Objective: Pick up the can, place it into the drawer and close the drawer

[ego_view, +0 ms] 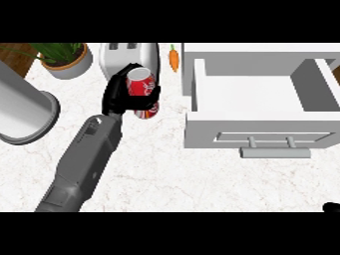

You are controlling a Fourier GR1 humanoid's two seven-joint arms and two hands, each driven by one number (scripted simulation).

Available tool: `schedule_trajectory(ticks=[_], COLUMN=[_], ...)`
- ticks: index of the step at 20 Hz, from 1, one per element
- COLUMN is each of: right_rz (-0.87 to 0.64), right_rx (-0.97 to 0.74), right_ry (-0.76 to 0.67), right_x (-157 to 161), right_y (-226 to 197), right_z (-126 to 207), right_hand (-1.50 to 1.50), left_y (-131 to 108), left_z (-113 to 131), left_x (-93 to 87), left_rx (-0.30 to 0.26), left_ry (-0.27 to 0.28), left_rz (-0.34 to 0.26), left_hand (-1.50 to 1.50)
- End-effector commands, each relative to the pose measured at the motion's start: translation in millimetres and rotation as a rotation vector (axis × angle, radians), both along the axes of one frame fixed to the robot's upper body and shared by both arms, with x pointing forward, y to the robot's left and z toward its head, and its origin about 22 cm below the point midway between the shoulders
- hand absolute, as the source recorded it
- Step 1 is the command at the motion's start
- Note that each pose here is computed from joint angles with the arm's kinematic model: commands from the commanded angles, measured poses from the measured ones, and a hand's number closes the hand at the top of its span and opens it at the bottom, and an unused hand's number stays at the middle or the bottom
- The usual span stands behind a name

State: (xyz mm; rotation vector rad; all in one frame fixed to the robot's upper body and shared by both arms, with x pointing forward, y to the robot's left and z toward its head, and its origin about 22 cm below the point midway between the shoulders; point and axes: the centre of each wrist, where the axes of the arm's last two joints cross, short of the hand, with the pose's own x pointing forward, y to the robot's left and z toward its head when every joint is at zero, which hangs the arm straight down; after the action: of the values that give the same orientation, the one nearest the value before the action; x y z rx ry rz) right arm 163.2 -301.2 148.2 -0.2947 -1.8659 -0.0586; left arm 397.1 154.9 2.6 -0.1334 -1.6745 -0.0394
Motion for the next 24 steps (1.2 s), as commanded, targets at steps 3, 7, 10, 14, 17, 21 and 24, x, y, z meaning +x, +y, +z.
schedule_trajectory(ticks=[3, 7, 10, 14, 17, 21, 24], right_rz=[-0.011, 0.007, -0.004, -0.009, 0.002, 0.017, 0.023], right_rx=[0.002, 0.004, 0.001, 0.004, 0.005, 0.004, -0.01], right_ry=[0.001, 0.008, -0.026, -0.007, -0.024, -0.025, -0.018], right_x=[-8, 2, -1, 11, 11, 11, 7], right_y=[-4, -2, 6, 5, -6, -2, -3], right_z=[-3, 4, 6, 8, 8, -4, 8], right_hand=[-1.5, -1.5, -1.5, -1.5, -1.5, -1.5, -1.5], left_y=[-22, -59, -76, -97, -110, -137, -151], left_z=[61, 127, 146, 181, 207, 249, 237], left_x=[0.3, 15.8, 17.4, 8.9, 20.5, 23.2, 21.6], left_rx=[-0.006, 0.002, 0.01, 0.044, 0.053, 0.083, 0.1], left_ry=[-0.011, -0.06, -0.071, -0.06, -0.051, -0.042, -0.042], left_rz=[-0.081, -0.067, -0.045, -0.069, -0.06, -0.073, -0.048], left_hand=[1.5, 1.5, 1.5, 1.5, 1.5, 1.5, 1.5])
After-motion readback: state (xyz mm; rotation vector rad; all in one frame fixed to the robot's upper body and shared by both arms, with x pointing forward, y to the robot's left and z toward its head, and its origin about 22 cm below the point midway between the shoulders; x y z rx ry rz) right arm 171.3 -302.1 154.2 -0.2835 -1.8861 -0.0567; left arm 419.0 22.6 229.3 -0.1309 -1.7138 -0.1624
